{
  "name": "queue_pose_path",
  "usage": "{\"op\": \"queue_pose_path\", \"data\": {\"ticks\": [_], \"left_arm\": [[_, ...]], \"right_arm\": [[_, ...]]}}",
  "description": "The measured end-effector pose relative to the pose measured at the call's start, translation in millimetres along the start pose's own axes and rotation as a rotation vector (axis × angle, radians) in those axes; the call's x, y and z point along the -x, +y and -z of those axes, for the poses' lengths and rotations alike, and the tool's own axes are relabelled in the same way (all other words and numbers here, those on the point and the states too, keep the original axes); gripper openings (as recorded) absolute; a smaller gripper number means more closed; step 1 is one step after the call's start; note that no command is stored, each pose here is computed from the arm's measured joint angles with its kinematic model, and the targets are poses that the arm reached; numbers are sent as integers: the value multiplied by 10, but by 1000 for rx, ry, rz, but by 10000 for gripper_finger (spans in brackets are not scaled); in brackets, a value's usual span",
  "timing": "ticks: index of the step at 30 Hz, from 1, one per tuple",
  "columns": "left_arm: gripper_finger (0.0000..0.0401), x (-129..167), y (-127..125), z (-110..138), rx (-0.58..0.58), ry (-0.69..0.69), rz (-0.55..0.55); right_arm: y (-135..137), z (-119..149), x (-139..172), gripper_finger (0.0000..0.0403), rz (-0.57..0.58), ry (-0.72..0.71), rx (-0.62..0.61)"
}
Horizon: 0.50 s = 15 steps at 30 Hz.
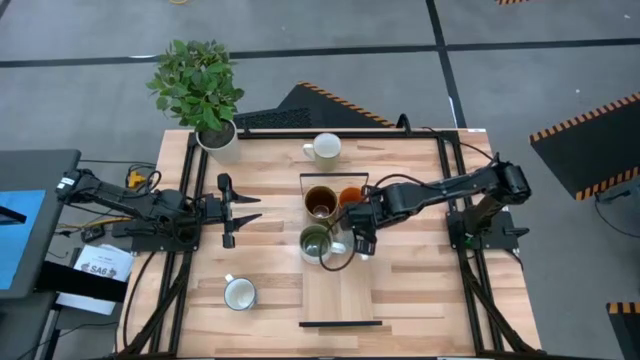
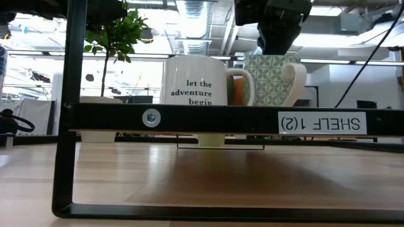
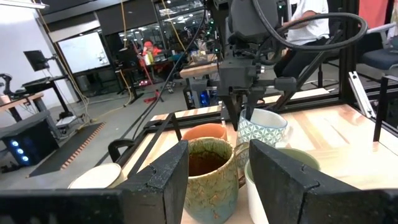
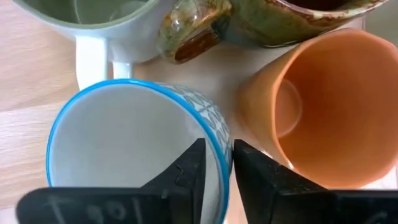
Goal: Place coffee mugs
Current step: Put the green patterned mug on the shelf
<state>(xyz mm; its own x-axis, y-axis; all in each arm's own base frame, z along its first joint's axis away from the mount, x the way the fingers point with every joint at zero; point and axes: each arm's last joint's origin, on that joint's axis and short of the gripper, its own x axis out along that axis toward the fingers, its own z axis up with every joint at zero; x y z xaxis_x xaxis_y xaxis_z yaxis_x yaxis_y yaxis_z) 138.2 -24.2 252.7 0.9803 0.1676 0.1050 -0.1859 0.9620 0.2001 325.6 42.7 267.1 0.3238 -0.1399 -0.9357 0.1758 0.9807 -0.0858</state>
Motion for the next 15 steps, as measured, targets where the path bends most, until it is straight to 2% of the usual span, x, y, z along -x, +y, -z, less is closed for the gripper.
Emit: {"op": "queue_pose_path", "data": {"ticks": [15], "left_arm": [[155, 0, 0, 0, 0, 0, 0]], "right_arm": [[-99, 8, 174, 212, -17, -56, -13]]}}
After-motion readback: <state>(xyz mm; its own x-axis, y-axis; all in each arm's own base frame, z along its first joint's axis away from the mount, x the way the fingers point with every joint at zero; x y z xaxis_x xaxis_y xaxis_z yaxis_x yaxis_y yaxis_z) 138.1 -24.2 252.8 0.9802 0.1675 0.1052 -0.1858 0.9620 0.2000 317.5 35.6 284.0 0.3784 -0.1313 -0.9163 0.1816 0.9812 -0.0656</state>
